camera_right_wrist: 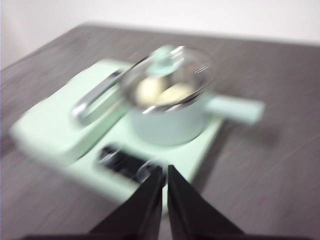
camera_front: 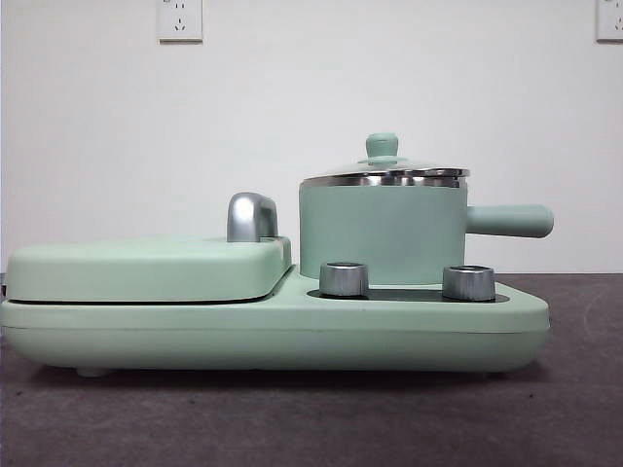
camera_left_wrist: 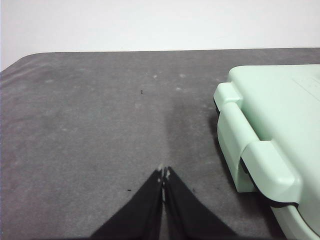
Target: Put the buns in a small steamer
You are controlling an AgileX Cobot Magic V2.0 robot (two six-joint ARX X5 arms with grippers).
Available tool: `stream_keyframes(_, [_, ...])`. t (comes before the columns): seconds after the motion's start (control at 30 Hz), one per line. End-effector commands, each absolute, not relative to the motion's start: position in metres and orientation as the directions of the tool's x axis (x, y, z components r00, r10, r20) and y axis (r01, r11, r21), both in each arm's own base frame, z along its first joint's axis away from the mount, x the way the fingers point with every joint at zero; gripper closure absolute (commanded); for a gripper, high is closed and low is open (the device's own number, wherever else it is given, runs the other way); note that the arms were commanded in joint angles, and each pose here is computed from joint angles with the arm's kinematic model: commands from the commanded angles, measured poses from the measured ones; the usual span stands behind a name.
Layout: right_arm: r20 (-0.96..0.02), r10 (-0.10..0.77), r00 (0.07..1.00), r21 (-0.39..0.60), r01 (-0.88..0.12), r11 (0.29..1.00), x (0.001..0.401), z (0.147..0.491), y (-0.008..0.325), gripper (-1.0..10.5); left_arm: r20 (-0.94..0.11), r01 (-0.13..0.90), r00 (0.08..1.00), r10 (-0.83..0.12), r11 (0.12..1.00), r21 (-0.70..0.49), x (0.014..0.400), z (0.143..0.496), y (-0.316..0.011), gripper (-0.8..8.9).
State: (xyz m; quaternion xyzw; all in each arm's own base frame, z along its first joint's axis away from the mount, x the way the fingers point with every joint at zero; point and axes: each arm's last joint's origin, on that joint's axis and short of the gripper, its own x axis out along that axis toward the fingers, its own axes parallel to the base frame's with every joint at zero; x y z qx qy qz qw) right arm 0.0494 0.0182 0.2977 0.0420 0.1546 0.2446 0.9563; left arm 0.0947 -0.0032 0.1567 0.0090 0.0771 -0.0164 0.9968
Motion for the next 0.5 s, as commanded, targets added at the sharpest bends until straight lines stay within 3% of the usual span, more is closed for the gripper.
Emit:
stream_keyframes(0.03, [-0.134,0.399,0.907,0.107,-0.387,0.916,0.064,0.280,0.015,9.3,-0.177,0.033,0.984,-0.029,0.999,0.021,0.096,0.150,-0.003,8.06])
stream_keyframes(0.23, [0.019,0.200,0.980,0.058,-0.201,0.978,0.084,0.228,0.004,9.3,-0.177,0.033,0.984,-0.029,0.999,0.021,0.096,0.150,-0.003,8.07])
stream_keyframes(0.5, [-0.004,0.015,1.000,0.060,-0.015,0.998,0.092,0.183,-0.003,9.3,-0.177,0.033,0.984,-0.029,0.999,0.021,0.096,0.150,-0.003,8.07])
